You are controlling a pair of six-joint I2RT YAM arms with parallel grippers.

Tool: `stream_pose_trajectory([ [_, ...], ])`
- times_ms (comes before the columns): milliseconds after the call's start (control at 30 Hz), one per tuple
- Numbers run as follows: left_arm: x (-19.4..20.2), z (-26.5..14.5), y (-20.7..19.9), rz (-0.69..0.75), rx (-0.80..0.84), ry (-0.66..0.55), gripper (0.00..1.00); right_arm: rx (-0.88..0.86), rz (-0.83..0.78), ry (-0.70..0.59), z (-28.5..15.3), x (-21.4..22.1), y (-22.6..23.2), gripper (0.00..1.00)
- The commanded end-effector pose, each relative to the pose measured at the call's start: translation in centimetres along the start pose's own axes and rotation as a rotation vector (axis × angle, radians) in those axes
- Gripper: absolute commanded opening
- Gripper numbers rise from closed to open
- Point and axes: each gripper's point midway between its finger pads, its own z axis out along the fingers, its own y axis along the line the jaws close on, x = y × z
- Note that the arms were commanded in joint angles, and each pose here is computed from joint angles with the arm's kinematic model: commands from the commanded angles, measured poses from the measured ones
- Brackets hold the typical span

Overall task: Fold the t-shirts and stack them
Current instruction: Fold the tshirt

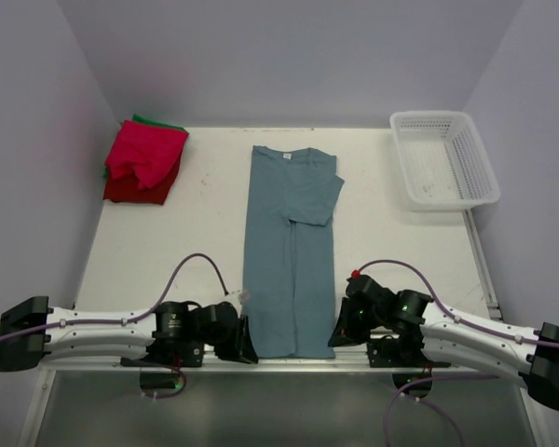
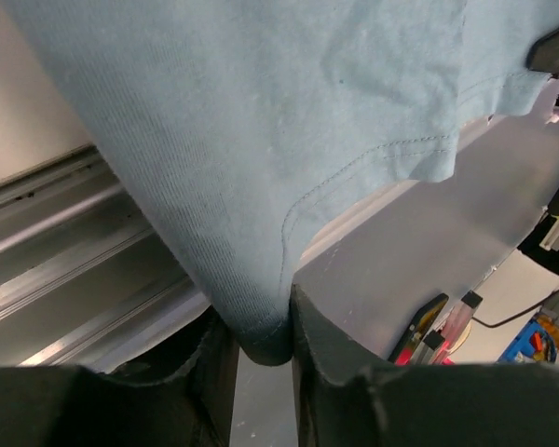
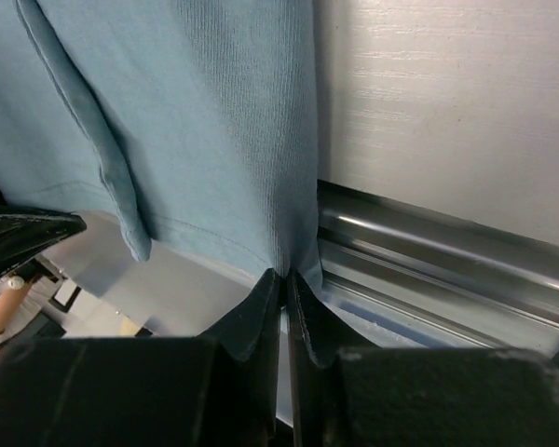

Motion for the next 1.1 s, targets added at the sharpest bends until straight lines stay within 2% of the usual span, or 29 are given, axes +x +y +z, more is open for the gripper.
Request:
stream_pose_trajectory([
  [0, 1.0, -0.2, 1.1, -0.016, -0.056, 0.046, 0.29, -0.017, -0.004, 0.013, -0.7, 0.3, 0.9, 0.08],
  [67, 1.0, -0.1, 1.1, -0.009, -0.063, 0.045, 0.27, -0.014, -0.010, 0.013, -0.8, 0.3, 0.9, 0.06],
  [167, 0.3, -0.4, 0.0, 0.019, -0.043, 0.009, 0.19, -0.020, -0.035, -0.019, -1.4, -0.2, 1.5, 0.01],
  [267, -1.7, -1.1, -0.9, 0.064, -0.058, -0.094, 0.01, -0.019, -0.091, -0.087, -2.5, -1.4, 2.5, 0.00],
  [300, -2.3, -1.4, -0.4, 0.076, -0.094, -0.129, 0.00, -0.009, -0.119, -0.101, -2.7, -1.7, 2.5, 0.00],
  [367, -4.3, -2.3, -0.7, 0.112, -0.132, -0.228, 0.00, -0.011, -0.143, -0.147, -3.2, -2.6, 3.4, 0.00],
  [600, -8.1, -4.2, -2.3, 0.215, -0.197, -0.406, 0.00, 0.043, -0.250, -0.261, -4.4, -5.2, 4.8, 0.00],
  [867, -13.4, -6.5, -0.8, 0.325, -0.372, -0.681, 0.00, 0.144, -0.338, -0.489, -6.9, -10.1, 6.8, 0.00],
  [1067, -17.3, -8.1, -3.0, 0.397, -0.372, -0.815, 0.00, 0.238, -0.391, -0.593, -7.8, -13.4, 7.9, 0.00],
])
